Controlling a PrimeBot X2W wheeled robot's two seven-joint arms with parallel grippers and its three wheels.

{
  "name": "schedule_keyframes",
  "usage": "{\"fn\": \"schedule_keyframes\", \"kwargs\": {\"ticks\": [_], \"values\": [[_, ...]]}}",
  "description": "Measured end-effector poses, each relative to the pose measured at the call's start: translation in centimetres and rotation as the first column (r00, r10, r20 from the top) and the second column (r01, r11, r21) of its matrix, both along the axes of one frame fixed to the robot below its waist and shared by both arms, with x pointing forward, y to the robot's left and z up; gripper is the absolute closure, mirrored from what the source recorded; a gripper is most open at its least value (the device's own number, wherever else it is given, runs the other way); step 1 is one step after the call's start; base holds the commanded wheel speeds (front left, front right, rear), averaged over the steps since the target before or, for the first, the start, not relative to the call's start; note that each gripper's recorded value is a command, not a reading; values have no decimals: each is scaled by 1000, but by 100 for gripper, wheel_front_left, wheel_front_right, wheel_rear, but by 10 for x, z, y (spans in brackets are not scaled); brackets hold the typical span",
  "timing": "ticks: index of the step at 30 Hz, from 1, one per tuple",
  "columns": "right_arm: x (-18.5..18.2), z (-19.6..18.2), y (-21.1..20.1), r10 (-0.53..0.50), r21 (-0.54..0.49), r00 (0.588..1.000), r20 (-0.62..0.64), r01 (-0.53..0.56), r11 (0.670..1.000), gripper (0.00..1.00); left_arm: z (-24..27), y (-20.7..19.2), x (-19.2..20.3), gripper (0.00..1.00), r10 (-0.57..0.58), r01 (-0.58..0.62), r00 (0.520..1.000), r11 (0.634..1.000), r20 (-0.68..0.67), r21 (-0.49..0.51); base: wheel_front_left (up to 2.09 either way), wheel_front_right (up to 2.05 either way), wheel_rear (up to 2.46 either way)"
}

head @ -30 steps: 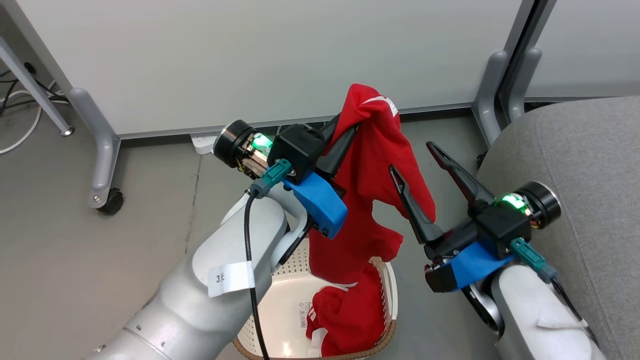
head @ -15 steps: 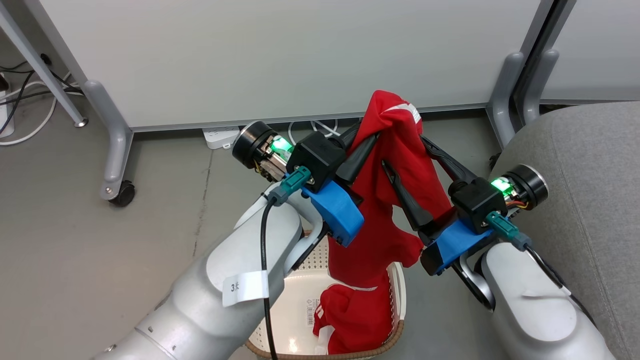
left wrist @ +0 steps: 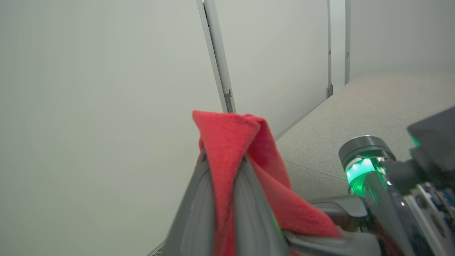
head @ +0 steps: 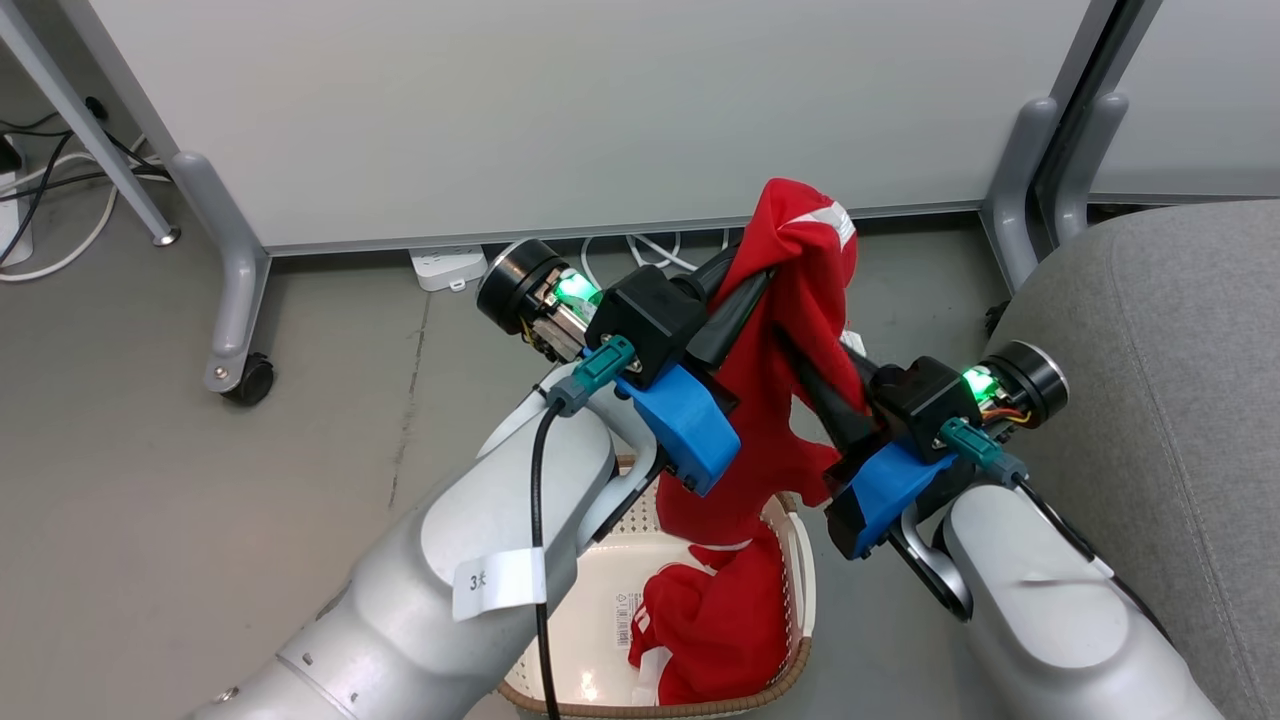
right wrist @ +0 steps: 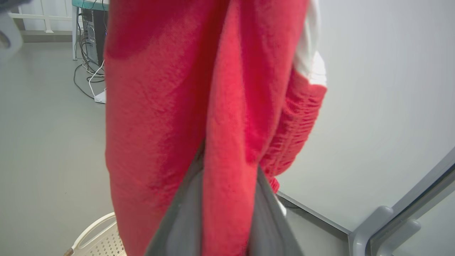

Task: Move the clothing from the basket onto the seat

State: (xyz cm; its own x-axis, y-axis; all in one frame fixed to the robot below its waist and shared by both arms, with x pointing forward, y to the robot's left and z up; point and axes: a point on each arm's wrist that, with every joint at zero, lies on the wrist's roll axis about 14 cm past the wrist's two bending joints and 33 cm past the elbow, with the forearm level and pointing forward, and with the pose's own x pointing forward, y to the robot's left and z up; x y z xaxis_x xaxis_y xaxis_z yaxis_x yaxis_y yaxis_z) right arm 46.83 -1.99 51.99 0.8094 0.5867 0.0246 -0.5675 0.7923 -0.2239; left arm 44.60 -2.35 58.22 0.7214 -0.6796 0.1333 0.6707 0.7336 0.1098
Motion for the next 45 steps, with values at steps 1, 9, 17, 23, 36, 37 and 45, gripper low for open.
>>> {"fn": "schedule_keyframes", "kwargs": {"ticks": [1, 9, 17, 23, 36, 37, 45], "values": [[0, 0, 0, 1, 2, 1000, -1, -1, 1000, 100, 0, 0, 0, 100, 0, 0, 1000, 1000, 0, 0, 0, 0, 0], [0, 1, 1, 4, 5, 1000, -1, -4, 1000, 100, 0, 0, 0, 100, -1, 1, 1000, 1000, 1, 1, 0, 0, 0], [0, 3, 0, 2, 11, 1000, -1, -2, 1000, 100, -2, 0, 1, 100, -1, 1, 1000, 1000, -3, 5, 0, 0, 0], [1, 3, -1, -2, 18, 1000, -2, 2, 1000, 100, -2, 0, 3, 0, 9, -9, 1000, 1000, 3, 7, 0, 0, 0], [5, 3, -8, -26, 38, 1000, -3, 27, 999, 100, -9, -4, 7, 0, -5, 5, 1000, 1000, 0, 24, 0, 0, 0], [5, 3, -9, -30, 39, 1000, -4, 30, 999, 100, -10, -5, 7, 0, -8, 8, 1000, 1000, -2, 24, 0, 0, 0], [6, 4, -32, -89, 48, 996, -2, 89, 995, 100, -15, -22, 8, 0, -54, 54, 998, 998, -13, 23, 0, 0, 0]]}}
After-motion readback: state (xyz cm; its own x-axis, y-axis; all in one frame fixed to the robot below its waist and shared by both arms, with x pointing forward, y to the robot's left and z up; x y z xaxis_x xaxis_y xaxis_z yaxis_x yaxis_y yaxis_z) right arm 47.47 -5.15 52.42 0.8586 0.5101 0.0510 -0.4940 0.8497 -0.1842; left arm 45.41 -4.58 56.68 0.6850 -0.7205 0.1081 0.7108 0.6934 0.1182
